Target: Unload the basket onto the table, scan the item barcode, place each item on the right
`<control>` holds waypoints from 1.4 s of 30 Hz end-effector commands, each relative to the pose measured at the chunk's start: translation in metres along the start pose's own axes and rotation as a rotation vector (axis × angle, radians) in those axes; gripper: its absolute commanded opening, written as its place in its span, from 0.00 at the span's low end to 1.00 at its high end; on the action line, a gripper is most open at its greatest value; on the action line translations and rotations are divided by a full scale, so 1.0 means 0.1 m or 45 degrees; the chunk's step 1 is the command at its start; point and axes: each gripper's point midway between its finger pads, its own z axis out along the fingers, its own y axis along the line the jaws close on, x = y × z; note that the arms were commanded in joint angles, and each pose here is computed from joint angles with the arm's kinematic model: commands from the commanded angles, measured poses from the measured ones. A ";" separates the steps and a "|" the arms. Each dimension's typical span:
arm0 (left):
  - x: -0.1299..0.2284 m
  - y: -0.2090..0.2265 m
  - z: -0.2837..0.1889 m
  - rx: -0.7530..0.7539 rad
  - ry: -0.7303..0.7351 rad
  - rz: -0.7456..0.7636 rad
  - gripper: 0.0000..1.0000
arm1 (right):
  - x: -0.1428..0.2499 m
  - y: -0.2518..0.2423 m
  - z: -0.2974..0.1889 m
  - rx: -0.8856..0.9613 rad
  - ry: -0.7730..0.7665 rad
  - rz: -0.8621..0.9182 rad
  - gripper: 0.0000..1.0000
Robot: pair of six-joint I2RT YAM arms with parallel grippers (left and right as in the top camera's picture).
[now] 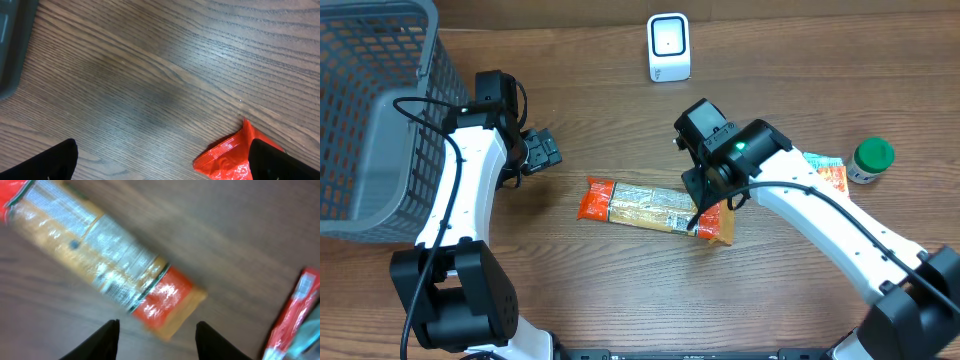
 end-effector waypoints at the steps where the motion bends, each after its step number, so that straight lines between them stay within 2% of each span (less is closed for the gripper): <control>1: -0.03 0.00 -0.03 -0.005 -0.018 0.016 1.00 | -0.13 -0.29 0.20 0.097 -0.008 0.034 0.35; 5: -0.03 0.00 -0.03 -0.005 -0.018 0.016 1.00 | -0.19 -0.53 0.44 0.115 0.014 0.204 0.24; 12: -0.03 0.00 -0.03 -0.005 -0.018 0.016 1.00 | -0.05 -0.44 0.79 -0.047 0.156 0.257 0.21; 18: -0.03 0.00 -0.03 -0.005 -0.018 0.016 1.00 | 0.36 -0.20 1.00 -0.149 0.348 0.241 0.20; 23: -0.03 0.00 -0.03 -0.005 -0.018 0.016 1.00 | 0.79 -0.08 0.95 -0.155 0.550 0.220 0.17; 27: -0.03 0.00 -0.03 -0.005 -0.018 0.016 1.00 | 0.95 0.01 0.88 -0.145 0.630 0.180 0.15; 32: -0.03 0.00 -0.03 -0.005 -0.018 0.016 0.99 | 0.92 0.09 0.76 -0.154 0.597 0.132 0.13; 37: -0.03 0.00 -0.03 -0.005 -0.018 0.016 1.00 | 0.63 0.15 0.44 -0.198 0.409 0.024 0.14; 39: -0.03 0.00 -0.03 -0.005 -0.018 0.016 1.00 | 0.47 0.16 0.33 -0.213 0.307 -0.007 0.22; 41: -0.03 0.00 -0.03 -0.005 -0.018 0.016 1.00 | 0.32 0.17 0.28 -0.222 0.213 -0.047 0.63; 42: -0.03 0.00 -0.03 -0.005 -0.018 0.016 1.00 | 0.25 0.18 0.29 -0.229 0.168 -0.095 0.78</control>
